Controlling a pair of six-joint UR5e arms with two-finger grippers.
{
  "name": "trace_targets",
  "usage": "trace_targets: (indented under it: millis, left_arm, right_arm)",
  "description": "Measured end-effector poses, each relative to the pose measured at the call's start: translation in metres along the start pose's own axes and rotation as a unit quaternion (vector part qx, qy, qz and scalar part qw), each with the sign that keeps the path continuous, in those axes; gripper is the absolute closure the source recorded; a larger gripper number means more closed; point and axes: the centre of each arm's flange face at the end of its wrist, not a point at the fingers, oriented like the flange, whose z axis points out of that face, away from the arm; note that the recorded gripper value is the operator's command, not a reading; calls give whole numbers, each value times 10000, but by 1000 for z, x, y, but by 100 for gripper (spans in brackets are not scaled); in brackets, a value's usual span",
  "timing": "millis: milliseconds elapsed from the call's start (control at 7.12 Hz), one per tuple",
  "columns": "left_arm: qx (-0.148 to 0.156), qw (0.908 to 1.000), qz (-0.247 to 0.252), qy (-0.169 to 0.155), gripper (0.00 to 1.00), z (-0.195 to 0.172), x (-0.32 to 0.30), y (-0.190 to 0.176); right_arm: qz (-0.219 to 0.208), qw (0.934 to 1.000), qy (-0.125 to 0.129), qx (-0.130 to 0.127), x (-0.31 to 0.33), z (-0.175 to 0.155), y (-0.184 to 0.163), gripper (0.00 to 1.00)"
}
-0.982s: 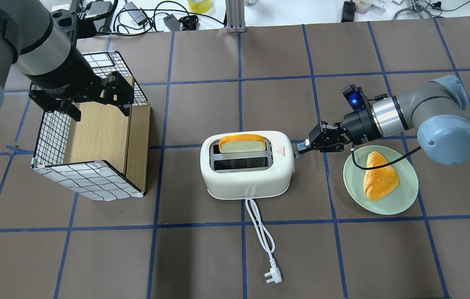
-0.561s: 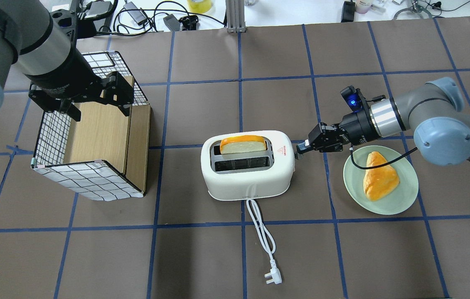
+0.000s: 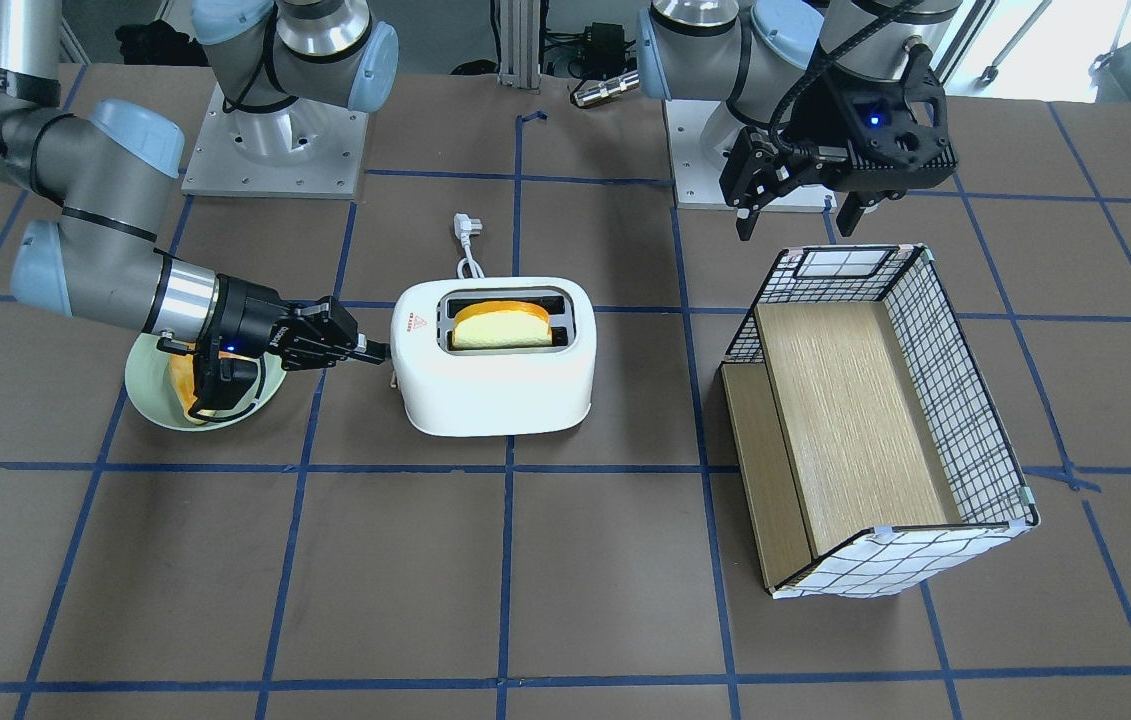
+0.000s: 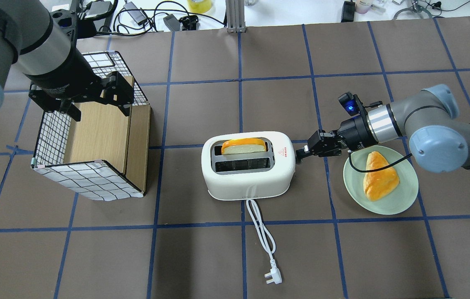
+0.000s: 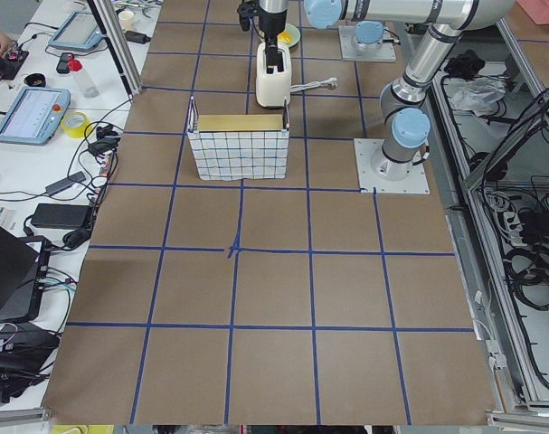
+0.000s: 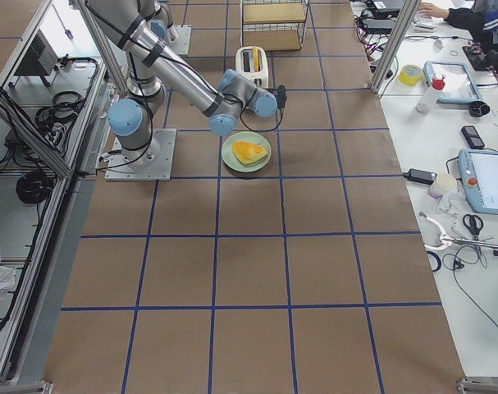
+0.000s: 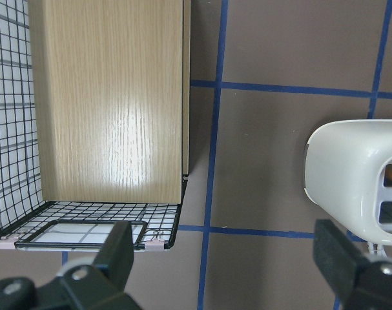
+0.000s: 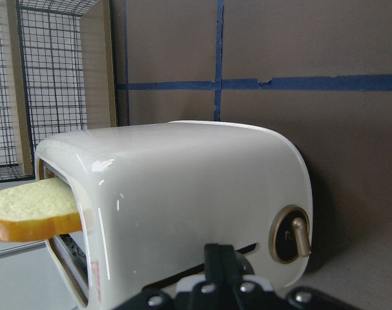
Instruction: Press toaster with right arm
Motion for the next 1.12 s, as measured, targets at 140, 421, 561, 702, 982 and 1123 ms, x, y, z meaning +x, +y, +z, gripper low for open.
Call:
trace_targets:
  millis: [140,421,561,702,982,1123]
  left_arm:
    - [0,10000,0,0,0,0,0,0]
    - [0,10000,0,-3,0,0,0,0]
    - [0,10000,0,-1,0,0,0,0]
    - [0,10000,0,0,0,0,0,0]
    - [0,10000,0,0,0,0,0,0]
    - [0,10000,0,0,0,0,0,0]
  right_arm:
    - [-59,10000,48,4,2,1,-1,100]
    - [-95,9999,122,-16,3,1,-1,100]
    - [-75,9999,146,-21,3,0,-1,100]
    - [40,9998,173,-4,0,-2,-2,100]
    - [596,9975,362,130,-19,-18,-4,93]
    - [840,9944,595,243,-37,-33,-5,80]
